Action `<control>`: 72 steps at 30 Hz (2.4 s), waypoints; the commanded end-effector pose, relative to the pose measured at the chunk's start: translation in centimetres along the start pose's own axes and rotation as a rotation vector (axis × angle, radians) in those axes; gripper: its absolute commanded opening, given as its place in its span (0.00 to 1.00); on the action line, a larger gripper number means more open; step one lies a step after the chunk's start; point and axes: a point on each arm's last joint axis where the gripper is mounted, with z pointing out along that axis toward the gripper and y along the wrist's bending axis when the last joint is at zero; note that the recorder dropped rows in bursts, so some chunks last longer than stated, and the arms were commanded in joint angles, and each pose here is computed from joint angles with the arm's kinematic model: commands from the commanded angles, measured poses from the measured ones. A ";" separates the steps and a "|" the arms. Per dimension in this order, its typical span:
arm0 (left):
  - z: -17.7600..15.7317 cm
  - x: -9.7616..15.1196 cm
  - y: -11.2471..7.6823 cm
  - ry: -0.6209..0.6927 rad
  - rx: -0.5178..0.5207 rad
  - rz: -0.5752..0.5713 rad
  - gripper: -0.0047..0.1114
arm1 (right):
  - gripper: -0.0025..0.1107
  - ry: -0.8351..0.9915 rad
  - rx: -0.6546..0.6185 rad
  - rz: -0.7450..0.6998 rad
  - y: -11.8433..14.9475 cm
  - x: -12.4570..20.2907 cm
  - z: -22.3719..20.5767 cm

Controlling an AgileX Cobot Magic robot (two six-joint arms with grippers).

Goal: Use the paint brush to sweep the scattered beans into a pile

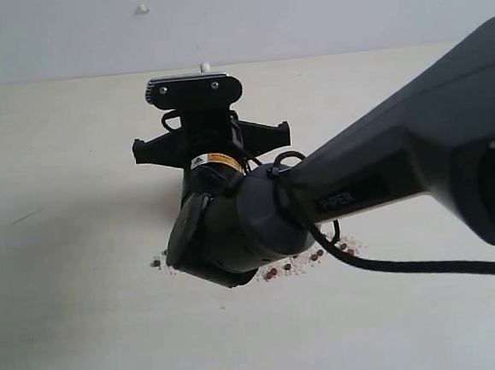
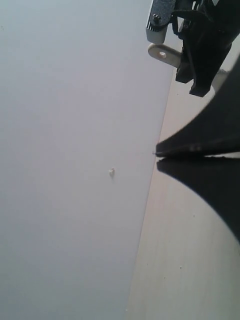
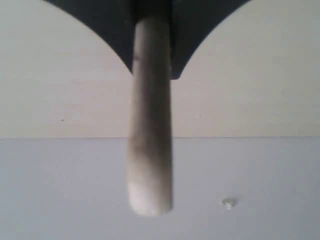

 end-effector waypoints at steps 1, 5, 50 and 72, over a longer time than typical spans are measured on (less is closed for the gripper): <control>-0.1 0.1 0.0 -0.001 0.006 -0.001 0.04 | 0.02 0.036 0.026 -0.021 -0.4 0.2 0.2; -0.1 0.1 0.0 -0.001 0.006 -0.001 0.04 | 0.02 0.013 -0.001 -0.034 -0.2 -0.1 0.2; -0.1 0.1 0.0 -0.001 0.006 -0.001 0.04 | 0.02 -0.089 -0.153 0.572 -1.2 -0.3 5.5; -0.1 0.1 0.0 -0.001 0.006 -0.001 0.04 | 0.02 -0.010 0.130 0.315 -3.5 -1.0 5.1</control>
